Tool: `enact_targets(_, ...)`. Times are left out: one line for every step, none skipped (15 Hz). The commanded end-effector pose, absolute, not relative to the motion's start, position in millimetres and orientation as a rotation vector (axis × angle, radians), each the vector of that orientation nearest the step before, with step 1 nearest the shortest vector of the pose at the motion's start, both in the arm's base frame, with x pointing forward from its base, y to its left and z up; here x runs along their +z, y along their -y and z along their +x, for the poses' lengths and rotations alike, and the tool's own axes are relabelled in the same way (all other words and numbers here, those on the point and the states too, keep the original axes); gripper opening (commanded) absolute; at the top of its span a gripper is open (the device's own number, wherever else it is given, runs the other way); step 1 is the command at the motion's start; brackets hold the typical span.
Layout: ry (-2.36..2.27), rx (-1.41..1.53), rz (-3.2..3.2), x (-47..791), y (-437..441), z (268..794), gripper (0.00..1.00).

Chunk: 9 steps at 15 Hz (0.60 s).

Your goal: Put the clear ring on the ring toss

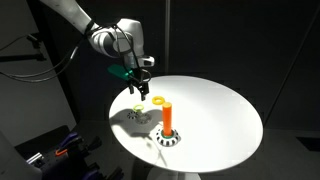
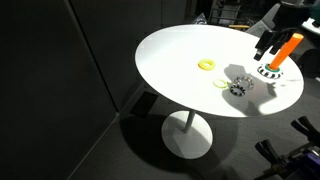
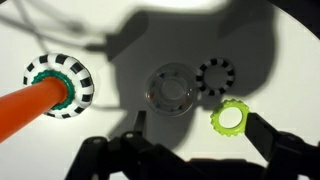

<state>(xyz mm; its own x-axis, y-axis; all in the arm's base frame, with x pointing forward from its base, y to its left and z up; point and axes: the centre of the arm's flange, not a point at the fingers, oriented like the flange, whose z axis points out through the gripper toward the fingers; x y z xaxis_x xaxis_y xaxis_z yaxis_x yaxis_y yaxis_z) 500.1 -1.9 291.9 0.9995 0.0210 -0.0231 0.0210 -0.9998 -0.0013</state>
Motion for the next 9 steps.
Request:
enact_targets(0.044, 0.004, -3.138, 272, 15, 501, 1.0)
enact_targets(0.043, 0.002, -3.14, 265, 17, 501, 1.0)
enact_targets(0.043, 0.001, -3.142, 258, 19, 500, 1.0)
enact_targets(0.046, 0.004, -3.14, 251, 21, 501, 1.0)
enact_targets(0.047, 0.008, -3.142, 244, 22, 501, 1.0)
enact_targets(0.046, 0.014, -3.144, 237, 23, 502, 1.0)
enact_targets(0.043, 0.025, -3.145, 230, 24, 502, 1.0)
enact_targets(0.042, 0.032, -3.146, 224, 24, 503, 1.0)
enact_targets(0.043, 0.041, -3.146, 217, 23, 504, 1.0)
